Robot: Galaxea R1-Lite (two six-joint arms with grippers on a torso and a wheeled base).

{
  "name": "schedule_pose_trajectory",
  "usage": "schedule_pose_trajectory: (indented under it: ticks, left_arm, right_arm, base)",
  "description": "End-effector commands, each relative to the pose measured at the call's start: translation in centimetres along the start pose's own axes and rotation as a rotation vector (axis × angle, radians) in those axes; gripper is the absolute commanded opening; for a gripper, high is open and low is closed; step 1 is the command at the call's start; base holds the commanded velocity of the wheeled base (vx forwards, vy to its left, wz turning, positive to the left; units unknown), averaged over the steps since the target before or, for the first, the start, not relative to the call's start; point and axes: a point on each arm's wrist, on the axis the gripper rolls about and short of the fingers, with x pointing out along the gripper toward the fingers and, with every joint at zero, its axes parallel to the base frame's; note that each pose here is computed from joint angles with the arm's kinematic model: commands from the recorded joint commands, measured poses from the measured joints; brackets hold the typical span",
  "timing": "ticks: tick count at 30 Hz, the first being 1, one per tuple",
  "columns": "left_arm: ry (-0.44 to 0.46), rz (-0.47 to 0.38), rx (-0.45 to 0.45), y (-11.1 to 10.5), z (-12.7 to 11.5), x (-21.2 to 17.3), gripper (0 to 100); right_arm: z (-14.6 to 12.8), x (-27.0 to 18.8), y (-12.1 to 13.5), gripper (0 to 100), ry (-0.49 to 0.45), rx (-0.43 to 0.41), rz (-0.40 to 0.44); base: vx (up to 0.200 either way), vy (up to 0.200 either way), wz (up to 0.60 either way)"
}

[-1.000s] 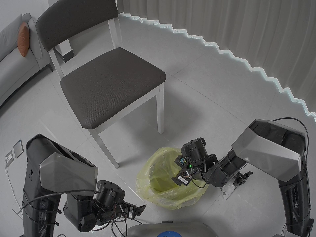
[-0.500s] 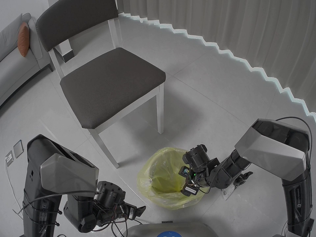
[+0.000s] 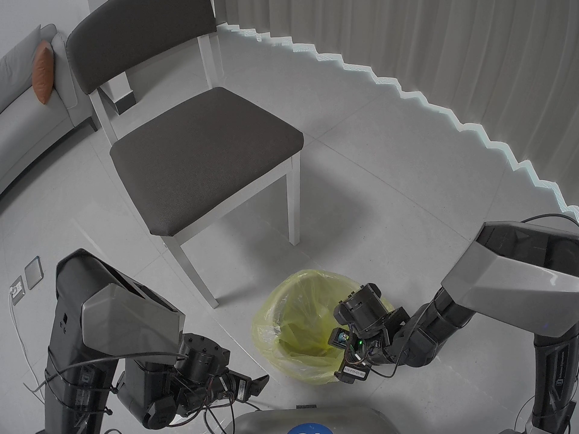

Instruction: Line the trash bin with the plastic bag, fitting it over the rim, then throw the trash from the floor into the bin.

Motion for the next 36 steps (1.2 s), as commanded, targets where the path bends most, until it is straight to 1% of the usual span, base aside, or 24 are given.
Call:
schedule_pose_trajectory:
  ticks: [1,3,6,7,8,9,10,16,21,26,28,31,36]
  left_arm:
    - [0.003,0.003,-0.001,0.2,-0.4,-0.2,100]
    - [-0.011,0.000,-0.003,0.2,-0.4,-0.4,100]
    - [-0.027,-0.003,0.001,0.2,-0.3,-0.7,100]
    - [-0.027,-0.003,0.001,0.2,-0.3,-0.7,100]
    - [-0.032,-0.012,0.006,0.2,-0.3,-0.9,100]
    - [-0.032,-0.012,0.006,0.2,-0.3,-0.9,100]
    - [-0.034,-0.023,0.006,0.2,-0.3,-1.0,100]
    - [-0.040,-0.038,0.014,-0.1,-0.2,-1.1,100]
    - [-0.046,-0.045,0.015,-0.2,-0.3,-0.9,100]
    - [-0.044,-0.056,0.014,-0.1,-0.7,-0.8,100]
    - [-0.044,-0.057,0.014,-0.1,-1.0,-0.8,100]
    - [-0.038,-0.054,0.012,0.0,-1.2,-0.9,100]
    - [-0.039,-0.051,0.008,0.2,-1.2,-0.9,100]
  right_arm:
    - [0.5,-0.7,-0.4,100,-0.029,0.007,-0.016]
    - [1.3,-1.6,-1.6,100,-0.075,0.030,-0.050]
    - [2.2,-1.9,-3.4,100,-0.116,0.083,-0.089]
    - [2.2,-1.9,-3.5,100,-0.116,0.084,-0.091]
    - [2.8,-1.9,-4.4,100,-0.139,0.104,-0.110]
    - [2.8,-1.9,-4.4,100,-0.139,0.104,-0.110]
    - [3.2,-1.3,-5.0,100,-0.145,0.113,-0.120]
    - [3.4,3.3,-3.9,100,-0.096,0.093,-0.090]
    - [4.5,5.7,-2.7,100,-0.058,0.062,-0.054]
    - [5.1,6.4,-1.8,100,-0.029,0.038,-0.025]
    - [5.2,6.1,-1.8,100,-0.033,0.038,-0.022]
    - [4.7,6.0,-1.4,100,-0.014,0.032,-0.005]
    - [4.4,4.2,-0.7,100,-0.017,0.015,0.074]
  base:
    - [0.000,0.000,0.00]
    - [0.000,0.000,0.00]
    - [0.000,0.000,0.00]
    - [0.000,0.000,0.00]
    - [0.000,0.000,0.00]
    - [0.000,0.000,0.00]
    - [0.000,0.000,0.00]
    - [0.000,0.000,0.00]
    - [0.000,0.000,0.00]
    - [0.000,0.000,0.00]
    - [0.000,0.000,0.00]
    - [0.000,0.000,0.00]
    - [0.000,0.000,0.00]
